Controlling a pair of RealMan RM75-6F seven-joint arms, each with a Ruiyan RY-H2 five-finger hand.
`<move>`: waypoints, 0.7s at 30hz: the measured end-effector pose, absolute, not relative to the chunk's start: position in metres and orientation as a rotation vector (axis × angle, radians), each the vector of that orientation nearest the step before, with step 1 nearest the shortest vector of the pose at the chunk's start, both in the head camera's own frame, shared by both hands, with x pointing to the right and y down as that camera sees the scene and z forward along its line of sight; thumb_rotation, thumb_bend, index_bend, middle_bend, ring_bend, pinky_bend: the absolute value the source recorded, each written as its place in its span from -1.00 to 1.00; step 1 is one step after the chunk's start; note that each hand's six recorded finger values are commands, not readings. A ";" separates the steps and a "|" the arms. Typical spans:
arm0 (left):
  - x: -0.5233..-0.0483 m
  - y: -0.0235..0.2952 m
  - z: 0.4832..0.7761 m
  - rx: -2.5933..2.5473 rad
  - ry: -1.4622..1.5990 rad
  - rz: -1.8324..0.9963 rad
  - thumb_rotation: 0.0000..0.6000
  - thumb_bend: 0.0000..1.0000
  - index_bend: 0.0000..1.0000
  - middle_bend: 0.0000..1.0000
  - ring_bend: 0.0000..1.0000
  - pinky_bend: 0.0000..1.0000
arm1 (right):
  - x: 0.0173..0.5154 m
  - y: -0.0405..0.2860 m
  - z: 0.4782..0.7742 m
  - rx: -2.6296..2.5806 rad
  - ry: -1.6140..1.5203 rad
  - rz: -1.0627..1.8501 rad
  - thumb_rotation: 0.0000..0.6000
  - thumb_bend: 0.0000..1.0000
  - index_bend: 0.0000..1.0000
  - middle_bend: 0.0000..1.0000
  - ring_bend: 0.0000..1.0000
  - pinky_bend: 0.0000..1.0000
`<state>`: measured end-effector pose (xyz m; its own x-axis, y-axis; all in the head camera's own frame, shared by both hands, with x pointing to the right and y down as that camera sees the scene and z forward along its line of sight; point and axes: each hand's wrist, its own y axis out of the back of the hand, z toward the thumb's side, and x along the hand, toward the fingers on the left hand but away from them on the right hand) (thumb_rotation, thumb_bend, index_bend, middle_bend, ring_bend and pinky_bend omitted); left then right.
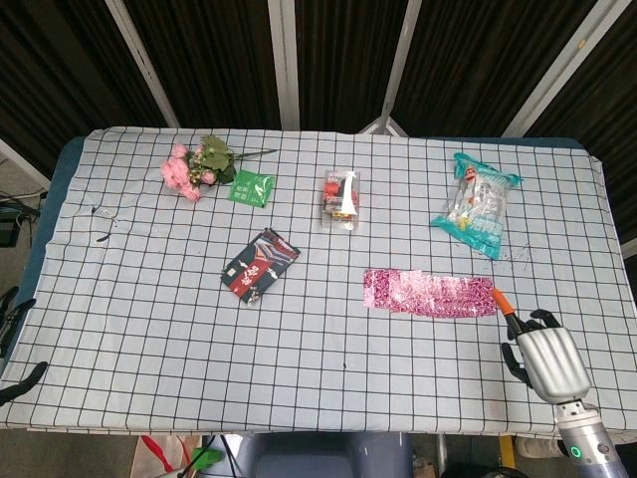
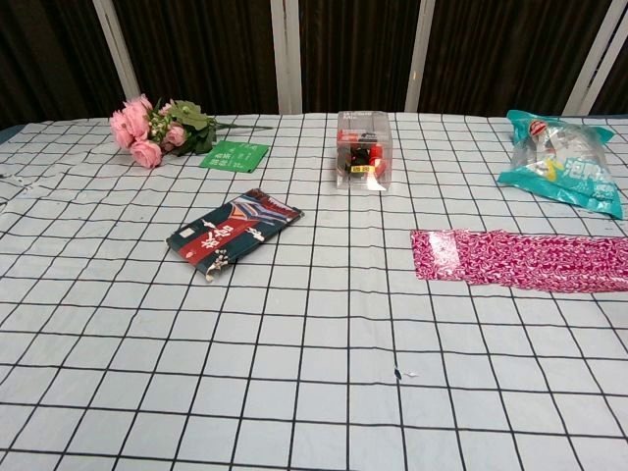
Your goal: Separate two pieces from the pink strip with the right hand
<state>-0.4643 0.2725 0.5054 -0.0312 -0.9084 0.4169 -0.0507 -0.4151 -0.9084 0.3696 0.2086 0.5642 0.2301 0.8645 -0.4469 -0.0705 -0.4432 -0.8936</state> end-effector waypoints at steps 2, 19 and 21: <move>-0.465 0.272 0.505 -1.532 1.042 -1.535 1.00 -0.31 -0.70 -1.00 -1.00 -0.83 | 0.360 0.203 0.570 -1.636 -0.715 1.347 1.00 0.12 -0.94 0.39 0.48 0.21; -0.469 0.269 0.507 -1.524 1.043 -1.554 1.00 -0.31 -0.70 -1.00 -1.00 -0.83 | 0.275 0.182 0.642 -1.744 -0.407 1.365 1.00 0.58 -0.88 0.58 0.66 0.39; -0.470 0.269 0.507 -1.520 1.045 -1.558 1.00 -0.31 -0.70 -1.00 -1.00 -0.83 | 0.264 0.180 0.650 -1.753 -0.386 1.365 1.00 0.58 -0.88 0.59 0.66 0.39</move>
